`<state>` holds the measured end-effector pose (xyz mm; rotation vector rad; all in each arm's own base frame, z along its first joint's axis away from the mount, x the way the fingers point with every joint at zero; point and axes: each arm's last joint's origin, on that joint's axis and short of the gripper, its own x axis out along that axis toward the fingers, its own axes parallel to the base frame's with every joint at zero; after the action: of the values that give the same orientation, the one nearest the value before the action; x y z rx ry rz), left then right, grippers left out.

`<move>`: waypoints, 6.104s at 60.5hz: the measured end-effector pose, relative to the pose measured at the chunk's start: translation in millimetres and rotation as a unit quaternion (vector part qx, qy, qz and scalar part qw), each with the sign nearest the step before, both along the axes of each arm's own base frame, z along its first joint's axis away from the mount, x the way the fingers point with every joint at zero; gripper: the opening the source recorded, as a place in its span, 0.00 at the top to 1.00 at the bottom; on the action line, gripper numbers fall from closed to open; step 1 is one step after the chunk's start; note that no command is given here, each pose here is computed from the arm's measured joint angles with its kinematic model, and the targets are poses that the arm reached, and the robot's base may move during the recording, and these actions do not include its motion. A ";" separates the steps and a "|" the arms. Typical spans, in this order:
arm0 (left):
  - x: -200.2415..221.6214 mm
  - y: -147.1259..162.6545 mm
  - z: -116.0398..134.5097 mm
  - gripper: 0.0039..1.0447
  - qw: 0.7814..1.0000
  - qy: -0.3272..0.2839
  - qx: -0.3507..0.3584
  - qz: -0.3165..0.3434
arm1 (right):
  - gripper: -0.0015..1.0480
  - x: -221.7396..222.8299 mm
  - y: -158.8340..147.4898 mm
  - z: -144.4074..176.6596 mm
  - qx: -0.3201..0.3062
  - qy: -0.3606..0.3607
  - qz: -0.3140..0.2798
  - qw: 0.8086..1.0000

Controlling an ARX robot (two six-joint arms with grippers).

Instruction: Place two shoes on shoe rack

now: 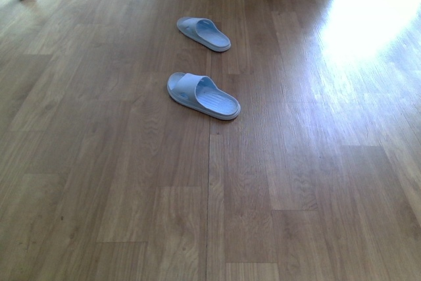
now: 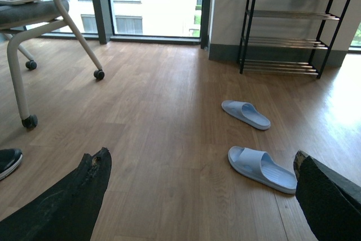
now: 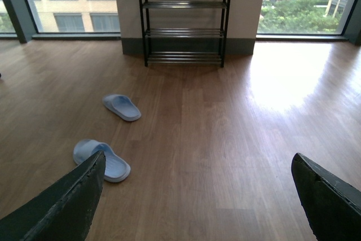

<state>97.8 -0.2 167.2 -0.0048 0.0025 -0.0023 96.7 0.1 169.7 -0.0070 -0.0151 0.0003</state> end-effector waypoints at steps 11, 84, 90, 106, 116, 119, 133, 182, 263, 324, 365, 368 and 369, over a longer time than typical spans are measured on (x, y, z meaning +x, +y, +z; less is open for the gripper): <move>0.0 0.0 0.0 0.09 1.000 0.000 0.000 0.000 | 0.09 0.0 0.0 0.0 0.000 0.000 0.000 1.000; 0.0 0.0 0.0 0.09 1.000 0.000 0.000 0.000 | 0.09 0.0 0.0 0.0 0.000 0.000 0.000 1.000; 0.0 0.1 0.0 0.09 1.000 0.000 0.000 0.001 | 0.09 0.0 0.1 0.0 0.000 0.000 0.001 1.000; 0.0 0.0 0.0 0.09 1.000 0.000 0.000 0.000 | 0.09 0.0 0.0 0.0 0.000 0.000 0.001 1.000; 0.0 0.0 0.0 0.09 1.000 0.000 0.000 0.000 | 0.09 0.0 0.0 0.0 0.000 0.000 -0.001 1.000; 0.0 0.0 0.0 0.09 1.000 0.000 0.000 0.000 | 0.09 0.0 0.0 0.0 0.000 0.000 -0.001 1.000; 0.0 0.0 0.0 0.09 1.000 0.000 0.000 0.000 | 0.09 0.0 0.1 0.0 0.000 0.000 0.001 1.000; 98.5 -10.3 -10.0 0.09 0.897 0.266 -0.244 0.255 | 0.09 0.0 0.0 0.0 0.000 0.000 0.000 1.000; 273.2 -87.5 -292.2 0.09 0.743 0.658 -0.047 0.114 | 0.09 0.0 0.0 0.0 0.000 0.000 0.000 1.000; 269.2 -75.1 -331.4 0.99 0.758 0.631 0.081 0.143 | 0.09 0.0 0.0 0.0 0.000 0.000 0.000 1.000; 172.6 -2.3 -46.0 0.99 0.915 0.279 0.131 0.262 | 0.09 0.0 0.0 0.0 0.000 0.000 0.000 1.000; 159.3 -2.4 -36.5 0.99 0.914 0.269 0.147 0.267 | 0.09 0.0 0.0 0.0 0.000 0.000 0.000 1.000; 152.6 -3.1 -31.9 0.99 0.914 0.264 0.153 0.269 | 0.09 0.0 0.0 0.0 0.000 0.000 0.000 1.000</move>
<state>250.4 -3.4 135.3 0.3083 0.5443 0.5541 96.7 0.1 169.7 -0.0070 -0.0151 0.0003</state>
